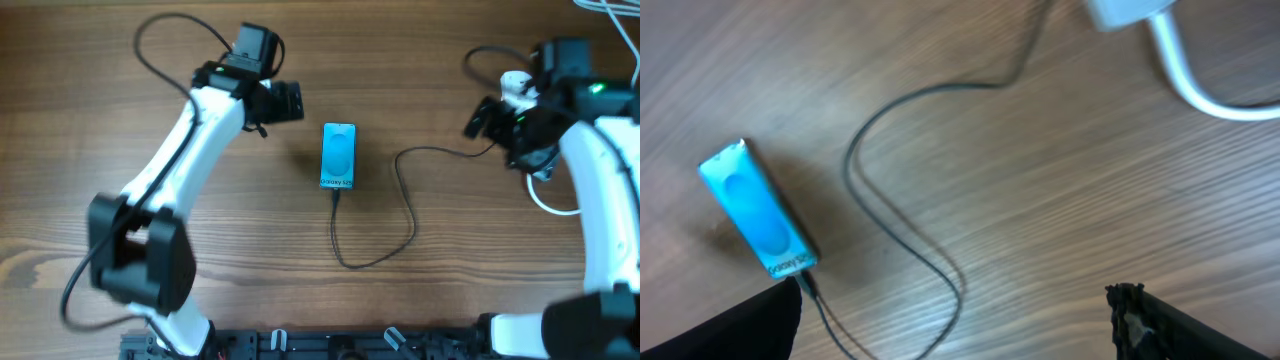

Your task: Plug charger to phone and switch on socket

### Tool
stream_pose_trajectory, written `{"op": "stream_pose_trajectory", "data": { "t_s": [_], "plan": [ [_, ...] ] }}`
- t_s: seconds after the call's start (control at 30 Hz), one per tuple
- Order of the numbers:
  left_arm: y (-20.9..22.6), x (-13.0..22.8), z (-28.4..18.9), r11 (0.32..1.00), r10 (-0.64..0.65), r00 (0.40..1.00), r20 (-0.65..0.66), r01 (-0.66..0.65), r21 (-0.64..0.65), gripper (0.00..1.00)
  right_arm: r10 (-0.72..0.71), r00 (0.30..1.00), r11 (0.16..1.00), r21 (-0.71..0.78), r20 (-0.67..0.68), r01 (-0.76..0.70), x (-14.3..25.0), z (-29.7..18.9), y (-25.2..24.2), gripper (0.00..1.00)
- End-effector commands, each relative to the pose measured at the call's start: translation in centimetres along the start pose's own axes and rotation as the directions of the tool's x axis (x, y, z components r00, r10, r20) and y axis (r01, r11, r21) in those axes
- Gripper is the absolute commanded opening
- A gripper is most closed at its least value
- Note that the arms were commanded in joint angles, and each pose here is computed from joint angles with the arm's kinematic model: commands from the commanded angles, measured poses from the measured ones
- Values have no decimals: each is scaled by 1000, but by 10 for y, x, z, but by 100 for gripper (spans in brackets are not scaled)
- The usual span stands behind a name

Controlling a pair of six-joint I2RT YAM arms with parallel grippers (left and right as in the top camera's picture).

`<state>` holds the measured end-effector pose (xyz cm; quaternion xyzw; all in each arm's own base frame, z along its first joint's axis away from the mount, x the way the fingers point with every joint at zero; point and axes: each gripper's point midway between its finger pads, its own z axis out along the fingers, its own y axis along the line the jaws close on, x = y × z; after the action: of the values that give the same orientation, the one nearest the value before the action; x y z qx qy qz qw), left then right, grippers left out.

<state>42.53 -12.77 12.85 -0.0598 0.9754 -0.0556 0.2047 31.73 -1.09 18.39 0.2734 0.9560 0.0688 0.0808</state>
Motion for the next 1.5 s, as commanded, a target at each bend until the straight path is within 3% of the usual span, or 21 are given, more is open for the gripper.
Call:
{"op": "stream_pose_trajectory", "data": {
  "t_s": [0.0,0.07,0.13,0.2,0.43,0.6,0.7,1.47],
  "plan": [
    [13,-12,-13,997,5,998,70,0,-74,100,91,995,996,-9,51,-91,-62,0,-28,100],
    [13,-12,-12,997,6,998,68,-1,-75,100,202,966,976,45,162,-212,-95,2,-60,100],
    [13,-12,-12,997,6,998,68,-1,-75,100,355,893,901,153,275,-406,-114,3,-103,100],
    [13,-12,-12,997,6,998,68,-1,-75,100,391,862,875,161,323,-457,-131,10,-119,100],
    [13,-12,-12,997,6,998,68,-1,-75,100,362,851,844,253,381,-473,-167,65,-144,100],
    [13,-12,-12,997,6,998,68,-1,-75,100,324,895,858,304,308,-415,-173,123,-150,100],
    [13,-12,-12,997,6,998,68,-1,-75,100,251,940,923,235,233,-305,-176,144,-134,99],
    [13,-12,-12,997,6,998,68,-1,-75,100,269,954,953,106,134,-284,-159,180,-135,100]
  ]
}}
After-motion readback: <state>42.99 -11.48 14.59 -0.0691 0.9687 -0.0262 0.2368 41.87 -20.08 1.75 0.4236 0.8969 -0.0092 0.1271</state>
